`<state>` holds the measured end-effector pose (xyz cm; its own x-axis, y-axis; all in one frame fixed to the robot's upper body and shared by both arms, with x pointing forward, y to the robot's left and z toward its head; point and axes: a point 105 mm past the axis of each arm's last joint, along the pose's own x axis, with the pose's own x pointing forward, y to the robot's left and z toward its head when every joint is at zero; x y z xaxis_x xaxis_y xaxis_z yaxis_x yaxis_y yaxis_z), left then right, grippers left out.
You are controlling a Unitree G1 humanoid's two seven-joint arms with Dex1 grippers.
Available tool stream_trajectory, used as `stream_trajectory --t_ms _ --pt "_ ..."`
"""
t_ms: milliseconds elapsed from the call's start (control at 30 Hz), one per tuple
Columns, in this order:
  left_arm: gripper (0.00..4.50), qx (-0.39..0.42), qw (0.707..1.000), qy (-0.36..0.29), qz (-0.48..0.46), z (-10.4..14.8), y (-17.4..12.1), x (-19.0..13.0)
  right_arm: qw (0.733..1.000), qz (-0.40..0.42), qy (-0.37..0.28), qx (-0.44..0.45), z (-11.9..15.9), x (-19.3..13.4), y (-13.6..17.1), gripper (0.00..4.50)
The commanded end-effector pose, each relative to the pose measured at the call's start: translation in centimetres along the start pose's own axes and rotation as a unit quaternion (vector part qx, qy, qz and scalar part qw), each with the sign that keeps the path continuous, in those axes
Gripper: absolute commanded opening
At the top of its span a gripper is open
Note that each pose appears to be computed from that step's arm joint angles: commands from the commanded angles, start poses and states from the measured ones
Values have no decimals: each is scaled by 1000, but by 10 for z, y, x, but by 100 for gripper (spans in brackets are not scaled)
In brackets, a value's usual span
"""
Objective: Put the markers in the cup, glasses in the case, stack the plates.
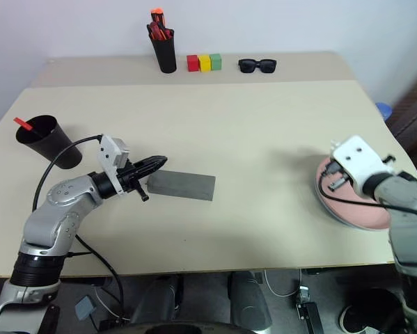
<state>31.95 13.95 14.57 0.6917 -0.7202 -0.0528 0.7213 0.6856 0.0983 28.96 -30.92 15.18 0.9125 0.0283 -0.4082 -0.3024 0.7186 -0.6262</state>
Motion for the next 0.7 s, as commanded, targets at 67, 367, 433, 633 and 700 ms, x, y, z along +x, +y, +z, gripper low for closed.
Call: stream_trajectory --t_ms 67,367,433,633,700 --pt "0 35 998 -15 49 5 10 -12 998 -29 -36 -35 24 0 -14 288" --pt "0 46 970 -18 240 0 35 -84 969 75 -235 23 93 20 9 385" --pt "0 53 954 3 295 -7 44 -111 954 126 -265 55 101 23 19 385" --pt "0 64 927 21 369 -6 51 -154 930 207 -288 92 106 29 37 385" --pt "0 65 923 25 379 -7 49 -160 931 210 -283 92 105 35 40 385"
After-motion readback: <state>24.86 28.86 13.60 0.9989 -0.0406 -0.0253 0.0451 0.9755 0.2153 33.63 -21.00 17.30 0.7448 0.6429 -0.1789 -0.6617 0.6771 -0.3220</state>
